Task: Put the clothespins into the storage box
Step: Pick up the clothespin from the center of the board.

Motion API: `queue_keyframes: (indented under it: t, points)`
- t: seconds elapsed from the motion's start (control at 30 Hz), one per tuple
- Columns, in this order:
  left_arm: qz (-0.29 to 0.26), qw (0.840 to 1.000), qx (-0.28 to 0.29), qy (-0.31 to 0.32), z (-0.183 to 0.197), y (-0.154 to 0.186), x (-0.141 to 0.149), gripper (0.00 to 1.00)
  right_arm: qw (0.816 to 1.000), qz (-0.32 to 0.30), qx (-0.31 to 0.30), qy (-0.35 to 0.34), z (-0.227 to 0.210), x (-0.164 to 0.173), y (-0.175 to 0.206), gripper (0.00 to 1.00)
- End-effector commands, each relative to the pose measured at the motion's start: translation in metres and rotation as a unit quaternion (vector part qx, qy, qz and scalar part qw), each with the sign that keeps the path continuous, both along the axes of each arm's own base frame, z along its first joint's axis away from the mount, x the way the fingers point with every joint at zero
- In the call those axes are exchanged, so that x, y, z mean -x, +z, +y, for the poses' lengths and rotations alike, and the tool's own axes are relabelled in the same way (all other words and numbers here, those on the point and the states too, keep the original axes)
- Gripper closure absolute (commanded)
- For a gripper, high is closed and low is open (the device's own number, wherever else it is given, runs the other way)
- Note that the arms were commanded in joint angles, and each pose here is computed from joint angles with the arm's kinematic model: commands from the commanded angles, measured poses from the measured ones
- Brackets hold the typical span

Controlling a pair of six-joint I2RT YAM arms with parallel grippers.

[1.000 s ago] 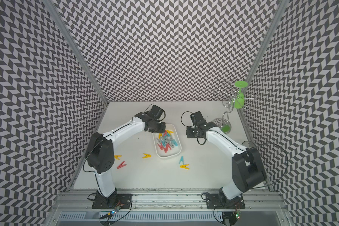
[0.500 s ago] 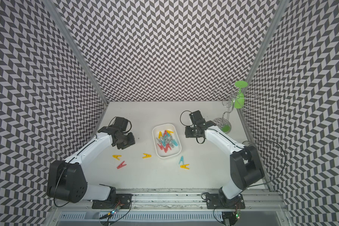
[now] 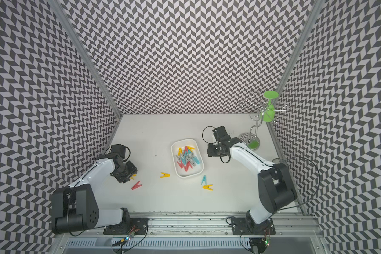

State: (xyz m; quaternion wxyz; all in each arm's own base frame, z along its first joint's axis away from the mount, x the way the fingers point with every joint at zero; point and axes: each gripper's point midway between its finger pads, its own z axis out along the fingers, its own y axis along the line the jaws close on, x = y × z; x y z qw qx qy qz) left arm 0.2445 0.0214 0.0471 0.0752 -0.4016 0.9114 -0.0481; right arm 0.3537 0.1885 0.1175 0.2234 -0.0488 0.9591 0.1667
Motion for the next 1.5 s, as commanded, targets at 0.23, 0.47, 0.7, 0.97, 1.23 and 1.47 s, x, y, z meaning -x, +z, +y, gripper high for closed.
queue_keyframes:
  t: [0.23,0.47,0.7,0.97,1.23,1.47]
  points:
    - [0.001,0.999,-0.027,0.02,0.015,-0.01,-0.011,0.5,1.0,-0.023,-0.018,0.004,0.008,-0.009,0.008,0.5]
    - [0.004,0.999,-0.046,0.022,0.023,-0.013,-0.016,0.49,1.0,-0.021,-0.016,0.003,0.009,-0.01,0.006,0.5]
    - [0.013,0.998,-0.052,0.012,0.026,-0.021,-0.018,0.54,1.0,-0.02,-0.014,0.001,0.008,-0.012,0.004,0.5]
    - [0.005,0.999,-0.041,-0.02,0.019,-0.021,-0.028,0.67,1.0,-0.016,-0.013,0.0,0.008,-0.012,0.001,0.5]
    - [-0.03,0.996,-0.047,-0.069,-0.003,0.0,-0.054,0.75,1.0,-0.014,-0.008,-0.002,0.007,-0.013,-0.001,0.5]
    - [-0.102,0.983,-0.045,-0.147,-0.063,0.054,-0.107,0.75,1.0,-0.014,0.001,-0.002,0.006,-0.017,-0.005,0.5]
